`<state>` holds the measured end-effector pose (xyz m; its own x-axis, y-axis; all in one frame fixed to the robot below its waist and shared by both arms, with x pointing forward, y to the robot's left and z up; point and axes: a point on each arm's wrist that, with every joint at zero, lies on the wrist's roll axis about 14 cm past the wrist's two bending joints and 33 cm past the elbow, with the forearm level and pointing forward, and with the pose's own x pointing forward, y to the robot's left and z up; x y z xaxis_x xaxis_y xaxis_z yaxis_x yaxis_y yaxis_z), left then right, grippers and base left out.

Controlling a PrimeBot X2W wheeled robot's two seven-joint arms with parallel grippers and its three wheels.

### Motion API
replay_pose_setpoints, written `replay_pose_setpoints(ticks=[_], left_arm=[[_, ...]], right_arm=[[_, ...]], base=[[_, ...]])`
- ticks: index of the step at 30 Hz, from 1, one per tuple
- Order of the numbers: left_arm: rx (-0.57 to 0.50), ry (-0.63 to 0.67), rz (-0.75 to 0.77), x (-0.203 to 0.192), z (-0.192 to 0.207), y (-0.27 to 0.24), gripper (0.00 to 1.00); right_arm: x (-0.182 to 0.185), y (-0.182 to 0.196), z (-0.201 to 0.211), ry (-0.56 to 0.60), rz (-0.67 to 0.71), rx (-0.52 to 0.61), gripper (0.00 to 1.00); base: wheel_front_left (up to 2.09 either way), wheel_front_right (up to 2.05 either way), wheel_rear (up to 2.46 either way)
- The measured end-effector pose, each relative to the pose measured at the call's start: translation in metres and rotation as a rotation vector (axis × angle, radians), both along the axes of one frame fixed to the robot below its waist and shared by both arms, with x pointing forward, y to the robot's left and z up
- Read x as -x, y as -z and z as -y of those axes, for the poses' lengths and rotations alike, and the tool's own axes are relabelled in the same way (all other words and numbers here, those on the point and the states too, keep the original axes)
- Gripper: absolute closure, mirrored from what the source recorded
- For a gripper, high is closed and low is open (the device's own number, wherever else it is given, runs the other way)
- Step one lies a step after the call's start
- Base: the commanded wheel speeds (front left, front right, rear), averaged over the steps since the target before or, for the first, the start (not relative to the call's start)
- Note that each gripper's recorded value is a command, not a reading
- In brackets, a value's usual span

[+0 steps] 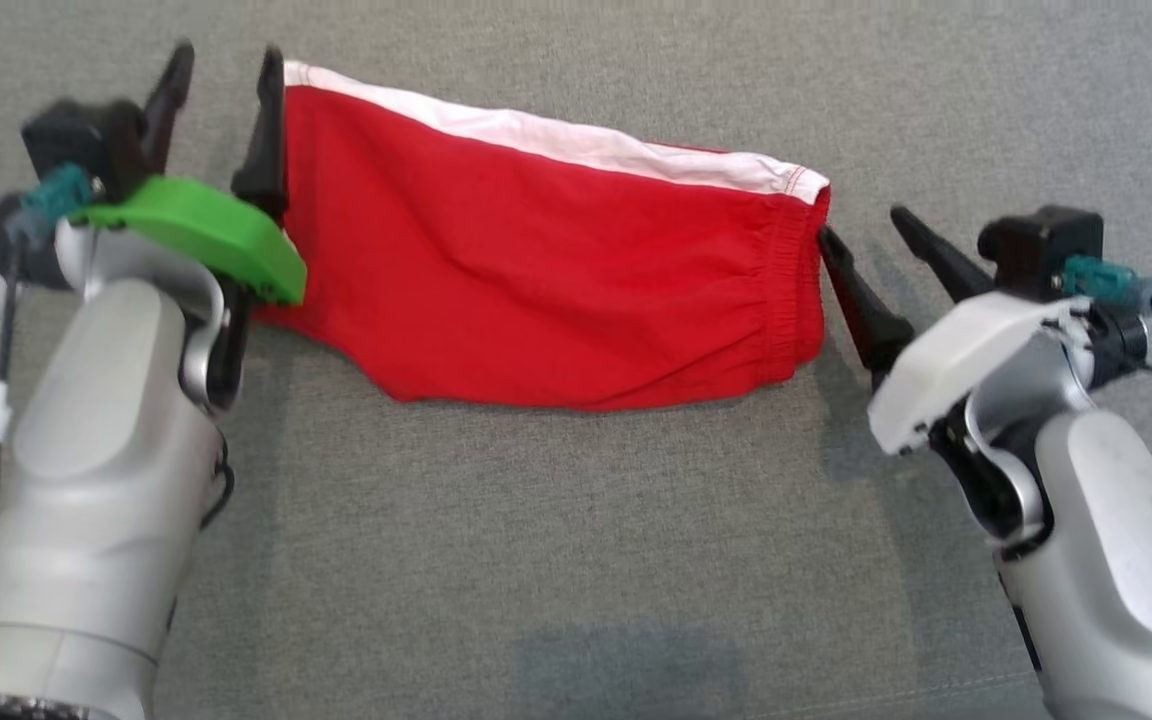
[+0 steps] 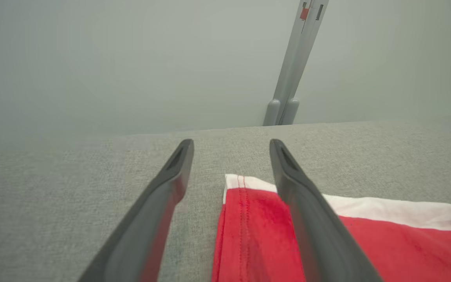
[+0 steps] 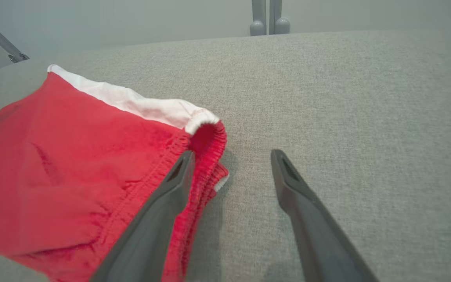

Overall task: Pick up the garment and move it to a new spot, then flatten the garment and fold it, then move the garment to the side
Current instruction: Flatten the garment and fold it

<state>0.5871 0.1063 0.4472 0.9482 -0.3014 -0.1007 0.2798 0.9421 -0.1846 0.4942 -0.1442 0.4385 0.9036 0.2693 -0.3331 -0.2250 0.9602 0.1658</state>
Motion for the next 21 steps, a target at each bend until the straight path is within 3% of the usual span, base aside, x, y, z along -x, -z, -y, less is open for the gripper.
replay_pose_setpoints(ticks=[4, 10, 15, 21], left_arm=[[-0.025, -0.008, -0.055, 0.027, -0.01, 0.014, 0.0], [-0.08, -0.029, -0.115, 0.063, -0.024, 0.026, 0.0], [-0.109, -0.017, -0.154, 0.095, -0.024, 0.028, 0.0], [-0.125, -0.036, -0.192, 0.117, -0.029, 0.031, 0.0]], right_arm=[[0.023, -0.004, 0.01, 0.028, -0.01, 0.023, 0.0], [0.05, -0.039, 0.021, 0.108, 0.117, 0.009, 0.0], [0.079, -0.082, 0.02, 0.14, 0.32, 0.029, 0.0], [0.112, -0.105, 0.017, 0.14, 0.461, 0.09, 0.0]], base=[[0.0, 0.0, 0.0], [0.0, 0.0, 0.0], [0.0, 0.0, 0.0], [0.0, 0.0, 0.0]])
